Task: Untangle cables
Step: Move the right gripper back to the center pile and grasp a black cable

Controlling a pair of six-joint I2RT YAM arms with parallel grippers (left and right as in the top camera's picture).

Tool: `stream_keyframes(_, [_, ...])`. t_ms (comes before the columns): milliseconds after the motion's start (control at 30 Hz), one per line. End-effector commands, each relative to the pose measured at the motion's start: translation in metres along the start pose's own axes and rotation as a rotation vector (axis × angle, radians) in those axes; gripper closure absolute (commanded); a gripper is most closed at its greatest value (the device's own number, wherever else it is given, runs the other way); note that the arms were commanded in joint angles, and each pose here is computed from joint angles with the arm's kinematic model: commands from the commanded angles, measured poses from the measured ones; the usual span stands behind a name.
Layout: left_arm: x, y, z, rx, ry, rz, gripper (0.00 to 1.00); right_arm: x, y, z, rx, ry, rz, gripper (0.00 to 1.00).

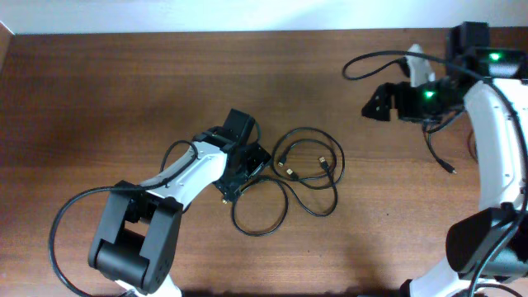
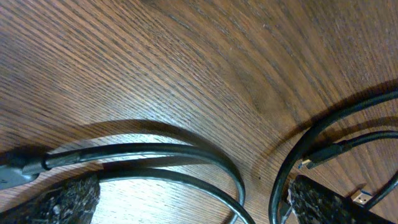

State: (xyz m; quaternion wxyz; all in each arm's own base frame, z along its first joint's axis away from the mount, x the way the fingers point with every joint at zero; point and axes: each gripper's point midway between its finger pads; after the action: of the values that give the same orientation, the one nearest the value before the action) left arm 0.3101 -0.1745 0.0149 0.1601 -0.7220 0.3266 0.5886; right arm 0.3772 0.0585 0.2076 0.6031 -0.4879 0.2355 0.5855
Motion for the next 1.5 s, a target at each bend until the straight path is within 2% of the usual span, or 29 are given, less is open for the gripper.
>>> stream_keyframes(0, [0.0,0.01,-0.005,0.221,0.028,0.065,0.01,0.02,0.011,0.007,-0.06,0.055,0.088,0.01])
stream_keyframes(133, [-0.025,0.003,-0.003,0.353,0.0,-0.007,0.01,0.033,0.022,0.016,-0.115,0.113,0.161,0.01])
stream_keyframes(233, [-0.076,-0.019,0.006,0.38,-0.048,-0.212,0.01,0.038,0.027,0.015,-0.126,0.157,0.192,0.01])
stream_keyframes(267, [-0.104,-0.024,0.006,0.438,-0.03,-0.3,0.01,0.042,0.031,0.014,-0.106,0.169,0.205,0.01])
stream_keyframes(467, [-0.193,-0.008,0.007,0.761,0.107,-0.476,0.01,0.066,0.053,0.005,-0.034,0.152,0.257,0.01])
stream_keyframes(633, [-0.234,0.003,0.014,0.815,0.2,-0.566,0.01,0.1,0.068,0.014,-0.009,0.017,0.256,0.02])
stream_keyframes(867, [-0.238,0.006,0.021,0.814,0.196,-0.563,0.01,0.126,0.092,0.006,0.008,-0.01,0.28,0.0])
stream_keyframes(1000, [-0.236,0.006,0.021,0.814,0.191,-0.559,0.01,0.14,0.104,0.003,0.013,-0.028,0.283,0.09])
stream_keyframes(1300, [-0.236,0.006,0.021,0.814,0.189,-0.558,0.01,0.159,0.107,-0.001,0.005,-0.05,0.23,0.1])
stream_keyframes(1467, [-0.236,0.006,0.021,0.814,0.189,-0.558,0.01,0.175,0.104,-0.01,0.081,-0.03,0.168,0.1])
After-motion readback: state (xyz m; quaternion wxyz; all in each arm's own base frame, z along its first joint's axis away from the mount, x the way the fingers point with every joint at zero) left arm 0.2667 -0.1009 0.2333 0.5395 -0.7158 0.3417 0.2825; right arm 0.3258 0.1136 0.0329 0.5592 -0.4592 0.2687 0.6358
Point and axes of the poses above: each gripper's point midway between its finger pads, its own x axis out along the fingers, its own z axis along the line the jaws close on, y = z × x, and after that the axes turned 7 degrees about -x, right-handed
